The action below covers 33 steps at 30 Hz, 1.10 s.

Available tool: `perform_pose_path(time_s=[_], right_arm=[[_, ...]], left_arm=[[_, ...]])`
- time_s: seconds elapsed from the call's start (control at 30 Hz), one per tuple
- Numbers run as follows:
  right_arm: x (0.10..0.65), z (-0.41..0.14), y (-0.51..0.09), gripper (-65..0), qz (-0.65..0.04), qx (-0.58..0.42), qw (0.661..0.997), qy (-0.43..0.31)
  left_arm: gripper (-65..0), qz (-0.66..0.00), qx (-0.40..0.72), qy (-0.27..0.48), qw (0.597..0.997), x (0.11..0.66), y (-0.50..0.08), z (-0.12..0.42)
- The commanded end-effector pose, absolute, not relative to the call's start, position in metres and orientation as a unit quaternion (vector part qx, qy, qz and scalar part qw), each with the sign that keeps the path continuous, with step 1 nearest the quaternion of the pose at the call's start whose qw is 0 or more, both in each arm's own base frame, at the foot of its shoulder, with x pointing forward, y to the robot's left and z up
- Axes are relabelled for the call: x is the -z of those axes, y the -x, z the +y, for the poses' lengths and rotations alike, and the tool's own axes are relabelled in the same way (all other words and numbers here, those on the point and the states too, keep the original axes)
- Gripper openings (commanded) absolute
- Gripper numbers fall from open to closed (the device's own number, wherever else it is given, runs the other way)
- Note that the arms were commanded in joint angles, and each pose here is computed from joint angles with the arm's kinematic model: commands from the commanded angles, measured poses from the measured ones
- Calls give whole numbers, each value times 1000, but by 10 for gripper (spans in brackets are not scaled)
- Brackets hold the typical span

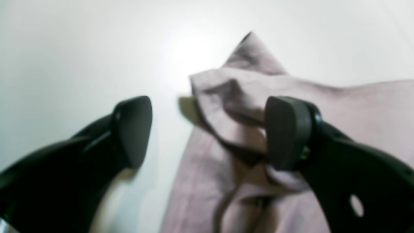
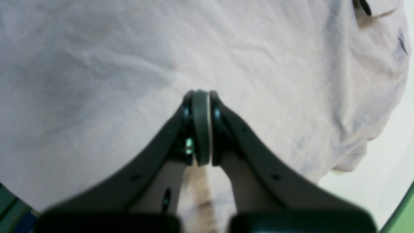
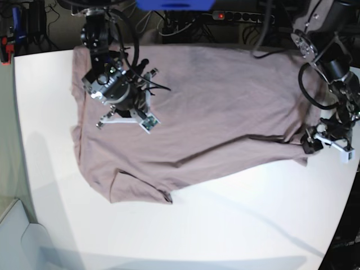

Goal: Layout the t-shirt on the table in an organized manner, then fold the t-shirt properly
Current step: 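Regrasp the shirt with the right gripper near the collar, then drag the shirt hem corner with the left gripper away from the right gripper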

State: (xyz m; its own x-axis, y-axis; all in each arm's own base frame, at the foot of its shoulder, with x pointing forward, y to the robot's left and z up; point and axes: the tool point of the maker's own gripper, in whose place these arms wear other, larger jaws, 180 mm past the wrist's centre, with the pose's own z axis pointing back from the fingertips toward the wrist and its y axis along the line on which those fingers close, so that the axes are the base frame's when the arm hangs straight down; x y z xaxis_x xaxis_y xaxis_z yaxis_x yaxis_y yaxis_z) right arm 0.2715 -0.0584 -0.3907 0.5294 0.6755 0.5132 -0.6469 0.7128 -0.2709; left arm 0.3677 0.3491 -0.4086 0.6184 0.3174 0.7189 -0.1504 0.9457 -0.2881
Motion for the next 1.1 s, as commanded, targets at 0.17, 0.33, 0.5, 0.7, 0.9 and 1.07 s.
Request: perform_pose_path(time_s=[0.17, 0.33, 0.5, 0.7, 0.9, 1.07], right_arm=[[381, -55, -279, -650, -323, -375, 869, 22], [381, -55, -279, -650, -323, -375, 869, 22], [381, -55, -279, -650, -323, -375, 869, 22], [384, -55, -278, -650, -319, -375, 870, 21], [401, -51, -273, -650, -306, -378, 874, 5], [408, -50, -267, -650, -298, -378, 876, -2]], left_arm=[[-150, -457, -116, 97, 877, 386, -387, 353], [-384, -453, -104, 98, 880, 387, -389, 347], [-491, -457, -101, 96, 878, 383, -391, 348], [-505, -465, -99, 93, 875, 376, -396, 349], [-650, -511, -74, 69, 854, 334, -414, 352], [-647, -541, -73, 83, 834, 304, -444, 344]])
